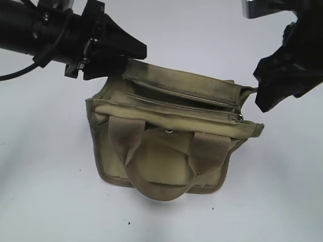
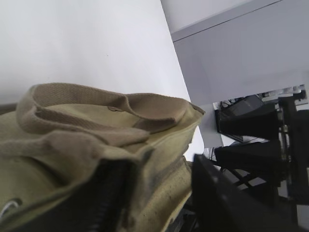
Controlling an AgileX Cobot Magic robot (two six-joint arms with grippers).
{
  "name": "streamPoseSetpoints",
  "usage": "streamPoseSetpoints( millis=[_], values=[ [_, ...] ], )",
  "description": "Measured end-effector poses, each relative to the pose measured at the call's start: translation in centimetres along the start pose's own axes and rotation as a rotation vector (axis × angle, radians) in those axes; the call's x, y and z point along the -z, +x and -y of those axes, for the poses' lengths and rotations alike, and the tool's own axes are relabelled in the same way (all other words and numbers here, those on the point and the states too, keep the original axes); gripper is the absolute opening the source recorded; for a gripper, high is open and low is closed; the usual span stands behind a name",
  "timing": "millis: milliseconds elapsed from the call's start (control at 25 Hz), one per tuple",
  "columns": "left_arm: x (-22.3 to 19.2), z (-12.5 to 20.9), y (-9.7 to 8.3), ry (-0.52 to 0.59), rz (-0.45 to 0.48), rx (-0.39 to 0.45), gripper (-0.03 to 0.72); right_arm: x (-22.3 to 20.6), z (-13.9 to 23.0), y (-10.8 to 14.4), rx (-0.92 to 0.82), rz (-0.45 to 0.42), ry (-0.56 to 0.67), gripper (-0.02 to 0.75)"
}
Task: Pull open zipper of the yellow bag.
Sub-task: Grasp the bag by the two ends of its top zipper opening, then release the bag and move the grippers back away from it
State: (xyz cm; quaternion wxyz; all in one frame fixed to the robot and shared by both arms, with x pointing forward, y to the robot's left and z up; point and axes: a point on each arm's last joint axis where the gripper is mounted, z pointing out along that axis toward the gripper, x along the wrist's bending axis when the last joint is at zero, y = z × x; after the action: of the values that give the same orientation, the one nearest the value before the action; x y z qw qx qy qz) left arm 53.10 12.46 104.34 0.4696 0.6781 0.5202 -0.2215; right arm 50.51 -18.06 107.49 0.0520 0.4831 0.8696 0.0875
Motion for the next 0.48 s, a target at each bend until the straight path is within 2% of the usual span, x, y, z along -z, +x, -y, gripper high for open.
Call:
streamPoseSetpoints(
  millis=[40,120,280,400,480],
  values=[
    [0.2,0.1,-0.2,0.004,-0.004,-0.015,0.437,0.7,0.3,0.0,0.002,0.006,-0.020,0.529],
    [1.0,0.4,-0.9,0.020,-0.014,-0.069,0.531,2.2,0.9,0.1,0.003,0.014,-0.068,0.615],
    [4.0,1.2,-3.2,0.032,-0.075,-0.201,0.570,6.0,2.8,0.6,0.001,0.022,-0.192,0.626],
    [7.4,2.6,-4.9,0.041,-0.238,-0.290,0.573,8.9,4.7,1.1,-0.013,0.012,-0.296,0.596],
    [10.1,4.0,-5.7,0.047,-0.393,-0.325,0.575,10.6,6.0,1.5,-0.023,0.010,-0.361,0.585]
  ],
)
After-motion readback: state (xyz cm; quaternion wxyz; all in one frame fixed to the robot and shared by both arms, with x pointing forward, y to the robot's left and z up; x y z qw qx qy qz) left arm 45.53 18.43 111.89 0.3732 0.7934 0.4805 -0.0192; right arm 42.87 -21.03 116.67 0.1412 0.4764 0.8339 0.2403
